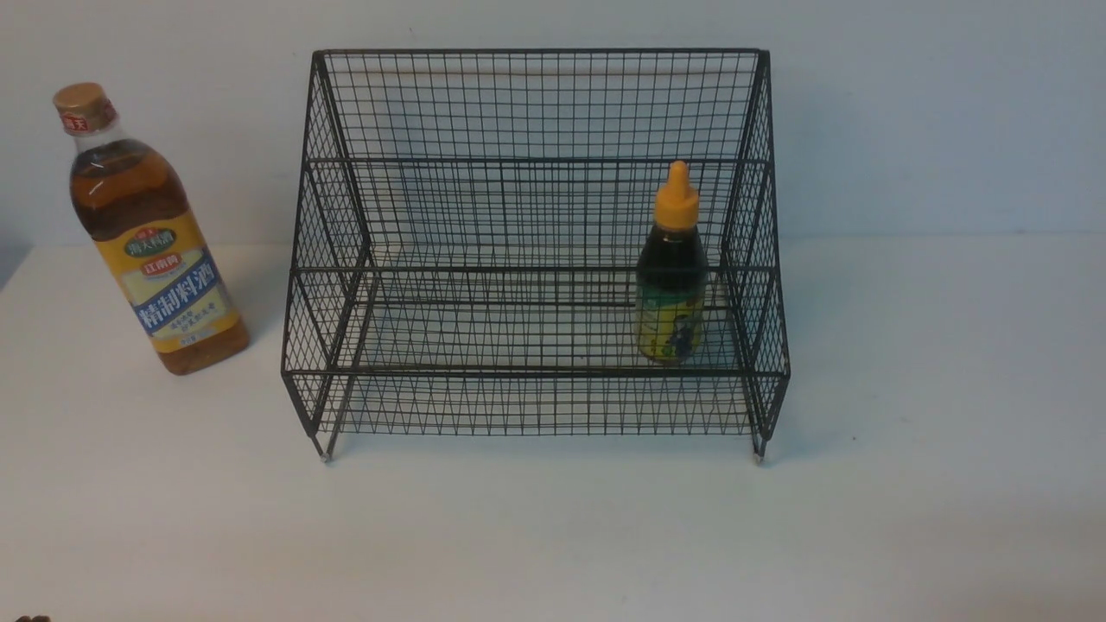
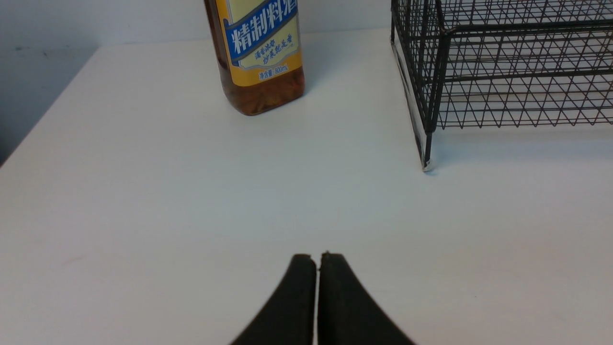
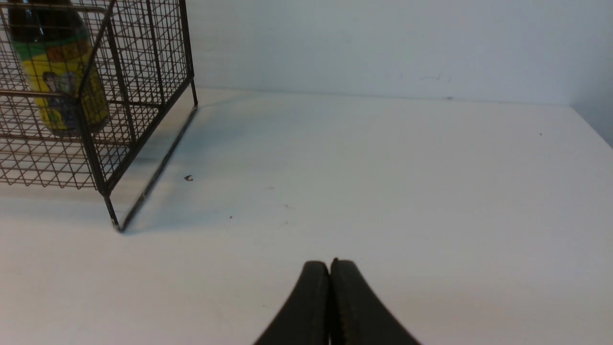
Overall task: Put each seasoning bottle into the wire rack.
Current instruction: Use the left arm to grab the condiment bottle closest to it
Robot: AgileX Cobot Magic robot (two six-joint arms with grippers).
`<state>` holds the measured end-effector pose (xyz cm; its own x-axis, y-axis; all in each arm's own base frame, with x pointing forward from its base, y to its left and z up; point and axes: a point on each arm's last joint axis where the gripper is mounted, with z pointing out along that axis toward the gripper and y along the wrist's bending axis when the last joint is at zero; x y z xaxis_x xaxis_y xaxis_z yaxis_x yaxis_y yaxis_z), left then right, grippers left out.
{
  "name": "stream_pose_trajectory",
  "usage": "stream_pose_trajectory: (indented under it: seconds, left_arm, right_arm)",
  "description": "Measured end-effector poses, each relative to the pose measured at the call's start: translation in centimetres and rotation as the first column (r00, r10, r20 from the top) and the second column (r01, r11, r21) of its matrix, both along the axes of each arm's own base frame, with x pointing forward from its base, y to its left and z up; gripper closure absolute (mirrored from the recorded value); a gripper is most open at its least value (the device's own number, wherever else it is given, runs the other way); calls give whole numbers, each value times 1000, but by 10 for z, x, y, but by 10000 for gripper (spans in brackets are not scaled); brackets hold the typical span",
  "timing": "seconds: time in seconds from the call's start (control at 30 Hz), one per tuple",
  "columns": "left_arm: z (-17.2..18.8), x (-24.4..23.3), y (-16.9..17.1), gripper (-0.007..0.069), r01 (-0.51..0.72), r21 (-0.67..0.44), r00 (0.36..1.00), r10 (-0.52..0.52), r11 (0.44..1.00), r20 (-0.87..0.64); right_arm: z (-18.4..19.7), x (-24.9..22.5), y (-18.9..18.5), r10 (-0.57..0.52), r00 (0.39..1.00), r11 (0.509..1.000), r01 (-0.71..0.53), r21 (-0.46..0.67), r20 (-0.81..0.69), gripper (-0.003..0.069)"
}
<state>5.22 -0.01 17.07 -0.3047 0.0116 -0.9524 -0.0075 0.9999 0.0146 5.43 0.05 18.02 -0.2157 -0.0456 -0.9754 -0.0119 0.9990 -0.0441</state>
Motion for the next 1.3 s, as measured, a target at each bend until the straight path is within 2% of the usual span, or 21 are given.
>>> stream_pose_trajectory:
  seconds: [0.2, 0.33, 0.4, 0.43, 0.47, 0.5, 0.53, 0.63, 0.67, 0.73, 0.77, 0.8, 0.83, 0.87, 0.9, 0.97, 1.1, 1.17, 1.2, 1.23, 1.3]
  left_arm:
    - [0, 0, 0, 631, -3, 1, 1000, 3, 1000, 0]
    - [1, 1, 1, 631, 3, 60, 1000, -4, 998, 17]
    - [6, 2, 0, 631, 29, 9, 997, -29, 1000, 70]
    - [11, 3, 0, 631, -8, -54, 990, 16, 998, 138]
    - [12, 3, 0, 631, -8, -72, 989, 18, 997, 147]
    - [20, 4, 0, 631, 72, -153, 972, -35, 986, 231]
    - [22, 4, 0, 631, -8, -174, 968, 51, 985, 247]
    - [36, 4, 3, 631, 0, -283, 915, 114, 959, 386]
    - [37, 4, 3, 631, 1, -287, 907, 120, 958, 403]
    - [50, 1, 8, 631, 5, -328, 835, 177, 945, 521]
    - [50, 1, 8, 631, 5, -330, 835, 177, 944, 521]
    - [62, -3, 12, 631, 8, -339, 747, 220, 941, 628]
    - [66, -6, 14, 631, 8, -339, 703, 236, 941, 671]
    - [71, -8, 15, 631, 10, -341, 671, 246, 940, 699]
    - [72, -8, 15, 631, 11, -341, 669, 246, 940, 701]
    - [92, -14, 15, 631, 33, -343, 625, 249, 939, 740]
    - [126, -13, 12, 631, 47, -321, 648, 216, 946, 731]
    - [140, -7, 10, 631, 38, -290, 682, 187, 956, 707]
    - [150, 3, 8, 631, 25, -257, 722, 160, 966, 673]
    - [153, 4, 8, 631, 24, -246, 723, 153, 969, 674]
    - [162, 28, 7, 631, -3, -176, 797, 109, 984, 594]
  right_arm:
    - [0, 0, 0, 0, 1000, 1000, 0, 0, 0, 673]
    - [0, 0, 0, 0, 1000, 1000, 0, 0, 0, 673]
    - [0, 0, 0, 0, 1000, 1000, 0, 1, 0, 673]
    - [0, 0, 0, 0, 1000, 1000, 0, 2, 0, 673]
    - [0, 0, 0, 0, 1000, 1000, 0, 2, 0, 673]
    - [0, 0, 0, 0, 1000, 1000, 0, 2, 0, 673]
    - [0, 0, 0, 0, 1000, 1000, 0, 3, 0, 673]
    - [0, 0, 0, 0, 1000, 1000, 0, 3, 0, 673]
    - [0, 0, 0, 0, 1000, 1000, 0, 3, 0, 673]
    - [0, 0, 0, 0, 1000, 1000, 0, 3, 0, 673]
    - [0, 0, 0, 0, 1000, 1000, 0, 3, 0, 673]
    - [0, 0, 0, 0, 1000, 1000, 0, 4, 0, 673]
    - [0, 0, 0, 0, 1000, 1000, 0, 4, 0, 673]
    - [0, 0, 0, 0, 1000, 1000, 0, 4, 0, 673]
    - [0, 0, 0, 0, 1000, 1000, 0, 4, 0, 673]
    - [0, 0, 0, 0, 1000, 1000, 0, 4, 0, 673]
    - [0, 0, 0, 0, 1000, 1000, 0, 4, 0, 673]
    - [0, 0, 0, 0, 1000, 1000, 0, 4, 0, 673]
    - [0, 0, 0, 0, 1000, 1000, 0, 4, 0, 673]
    - [0, 0, 0, 0, 1000, 1000, 0, 4, 0, 673]
    - [0, 0, 0, 0, 1000, 1000, 0, 4, 0, 673]
